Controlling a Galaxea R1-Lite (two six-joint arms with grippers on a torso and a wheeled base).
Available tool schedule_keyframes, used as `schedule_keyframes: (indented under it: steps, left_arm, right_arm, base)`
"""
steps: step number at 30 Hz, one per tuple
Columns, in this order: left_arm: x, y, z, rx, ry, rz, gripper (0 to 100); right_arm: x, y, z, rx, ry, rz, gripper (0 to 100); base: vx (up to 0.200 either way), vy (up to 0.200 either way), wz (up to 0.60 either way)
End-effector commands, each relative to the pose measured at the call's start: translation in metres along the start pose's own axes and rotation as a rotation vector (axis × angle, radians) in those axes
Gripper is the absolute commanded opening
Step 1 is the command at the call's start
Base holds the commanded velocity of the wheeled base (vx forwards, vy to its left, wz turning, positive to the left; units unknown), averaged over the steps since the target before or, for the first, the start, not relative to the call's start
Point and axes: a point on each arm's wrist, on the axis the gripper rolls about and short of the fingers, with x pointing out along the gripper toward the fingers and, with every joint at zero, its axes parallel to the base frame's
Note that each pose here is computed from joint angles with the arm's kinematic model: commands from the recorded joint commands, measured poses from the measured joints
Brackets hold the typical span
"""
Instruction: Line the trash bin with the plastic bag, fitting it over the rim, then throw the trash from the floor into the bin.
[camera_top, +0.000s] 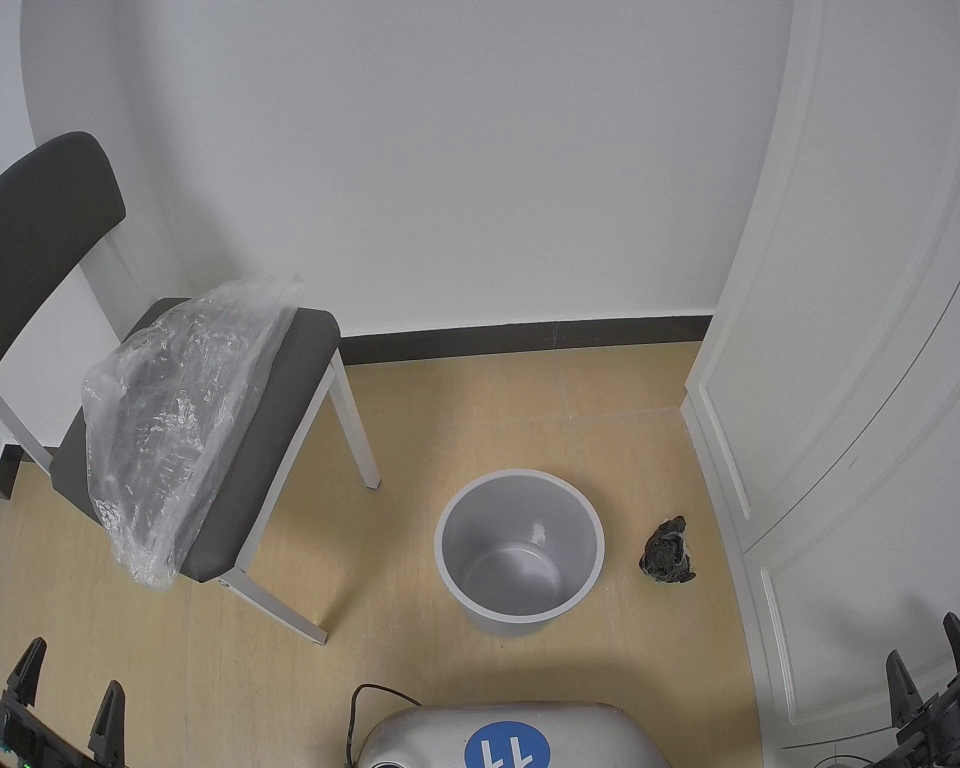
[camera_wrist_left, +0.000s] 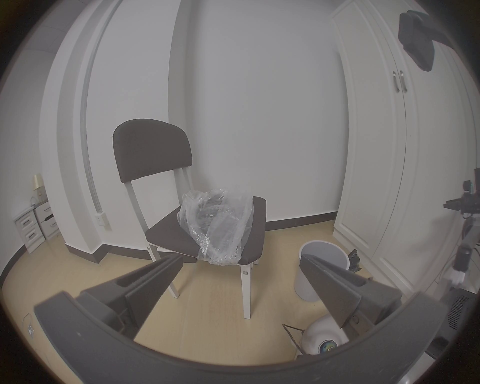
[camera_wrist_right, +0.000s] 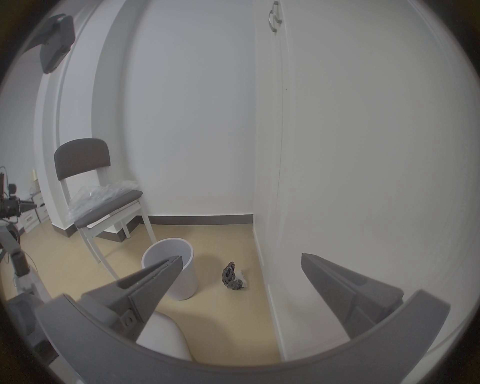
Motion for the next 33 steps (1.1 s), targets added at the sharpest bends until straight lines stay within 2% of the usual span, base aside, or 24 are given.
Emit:
schedule_keyframes:
  steps: [1, 4, 5, 7, 8, 9, 10, 12, 15, 18, 23, 25, 26, 28, 33]
  left_arm:
    - [0.000, 0.000, -0.005, -0.003, -0.001, 0.001, 100]
    - [0.000, 0.000, -0.004, -0.005, -0.011, 0.007, 100]
    - [-0.003, 0.000, 0.009, -0.040, -0.091, 0.008, 100]
    - [-0.015, 0.001, 0.048, -0.165, -0.296, -0.032, 100]
    - [-0.022, 0.001, 0.065, -0.207, -0.348, -0.067, 100]
    - [-0.024, 0.001, 0.073, -0.206, -0.353, -0.078, 100]
    - [-0.027, 0.002, 0.086, -0.185, -0.335, -0.090, 100]
    - [-0.027, 0.003, 0.091, -0.170, -0.313, -0.098, 100]
    - [-0.011, 0.005, 0.101, -0.087, -0.116, -0.133, 100]
    - [0.015, 0.004, 0.109, -0.004, -0.015, -0.141, 100]
    - [0.061, 0.003, 0.126, 0.109, 0.087, -0.119, 100]
    - [0.086, 0.003, 0.133, 0.178, 0.151, -0.075, 100]
    - [0.086, 0.003, 0.133, 0.178, 0.151, -0.075, 100]
    - [0.111, 0.004, 0.139, 0.259, 0.224, -0.037, 100]
    - [0.152, 0.002, 0.138, 0.372, 0.340, -0.056, 100]
  right_arm:
    - [0.000, 0.000, -0.005, 0.024, 0.000, -0.002, 100]
    - [0.000, 0.000, -0.005, 0.017, 0.000, -0.002, 100]
    - [0.000, 0.000, -0.005, 0.014, 0.000, -0.003, 100]
    - [0.000, 0.000, -0.005, 0.001, -0.001, -0.003, 100]
    - [0.000, 0.000, -0.005, -0.006, 0.000, -0.002, 100]
    - [0.000, 0.000, -0.005, -0.009, 0.000, -0.003, 100]
    - [0.000, 0.000, -0.005, -0.011, 0.000, -0.003, 100]
    - [0.000, 0.000, -0.005, -0.009, 0.000, -0.003, 100]
    - [0.000, 0.000, -0.005, 0.006, 0.000, -0.003, 100]
    - [0.000, 0.000, -0.005, 0.023, 0.002, -0.003, 100]
    - [0.000, 0.000, -0.005, 0.023, 0.000, -0.003, 100]
    - [0.000, 0.000, -0.005, 0.023, 0.000, -0.003, 100]
    - [0.000, 0.000, -0.005, 0.023, 0.000, -0.003, 100]
    - [0.000, 0.000, -0.005, 0.023, 0.000, -0.003, 100]
    - [0.000, 0.000, -0.005, 0.023, 0.000, -0.003, 100]
  base:
    - [0.000, 0.000, 0.00]
    - [0.000, 0.000, 0.00]
    - [0.000, 0.000, 0.00]
    - [0.000, 0.000, 0.00]
    - [0.000, 0.000, 0.00]
    - [0.000, 0.000, 0.00]
    - [0.000, 0.000, 0.00]
    - [0.000, 0.000, 0.00]
    - [0.000, 0.000, 0.00]
    - [0.000, 0.000, 0.00]
    - [0.000, 0.000, 0.00]
    - [0.000, 0.000, 0.00]
    - [0.000, 0.000, 0.00]
    - [0.000, 0.000, 0.00]
    - [0.000, 0.000, 0.00]
